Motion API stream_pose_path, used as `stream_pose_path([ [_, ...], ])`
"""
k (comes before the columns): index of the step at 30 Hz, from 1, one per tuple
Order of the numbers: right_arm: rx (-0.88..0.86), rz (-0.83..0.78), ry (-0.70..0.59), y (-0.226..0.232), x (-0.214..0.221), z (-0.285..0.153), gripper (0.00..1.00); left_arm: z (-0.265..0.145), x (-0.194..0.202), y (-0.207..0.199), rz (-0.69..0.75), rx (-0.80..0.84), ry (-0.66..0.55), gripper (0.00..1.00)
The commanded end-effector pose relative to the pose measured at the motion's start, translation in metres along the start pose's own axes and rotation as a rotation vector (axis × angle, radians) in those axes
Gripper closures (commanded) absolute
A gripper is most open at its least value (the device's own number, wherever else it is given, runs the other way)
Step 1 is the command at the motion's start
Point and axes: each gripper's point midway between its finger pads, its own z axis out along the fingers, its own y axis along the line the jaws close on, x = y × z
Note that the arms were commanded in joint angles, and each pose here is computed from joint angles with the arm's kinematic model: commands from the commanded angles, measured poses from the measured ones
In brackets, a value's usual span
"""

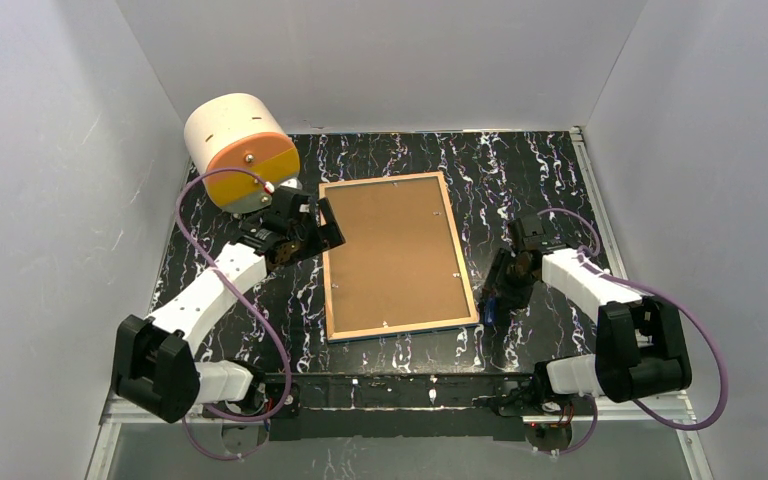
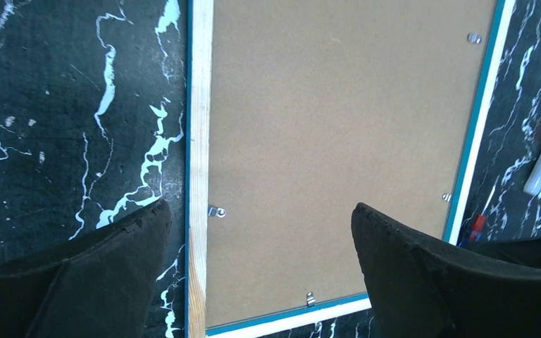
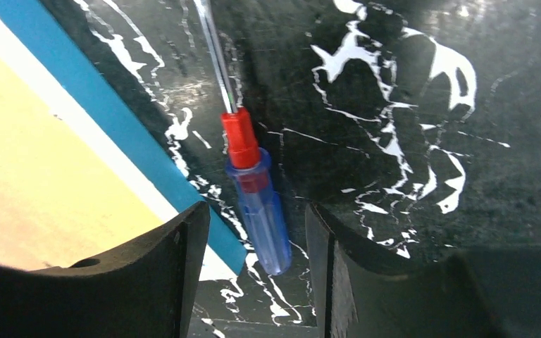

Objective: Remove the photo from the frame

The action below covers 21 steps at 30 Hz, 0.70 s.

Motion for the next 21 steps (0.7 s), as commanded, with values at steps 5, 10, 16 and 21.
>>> stream_pose_path([
  [5,0.082,0.046,-0.047,-0.015,0.003,0.004,0.42,-0.018,-0.020,0.012,-0.071,-0.027,-0.103,0.02],
  [10,0.086,0.018,0.003,-0.014,0.011,0.014,0.46,-0.019,-0.020,0.016,-0.079,-0.037,-0.103,0.02],
  [16,0.137,0.003,-0.019,-0.020,0.012,0.018,0.58,-0.026,-0.030,0.016,-0.074,-0.040,-0.129,0.02],
  [21,0.161,0.000,-0.031,-0.022,0.015,0.020,0.57,-0.036,-0.038,0.022,-0.045,-0.076,-0.156,0.02],
])
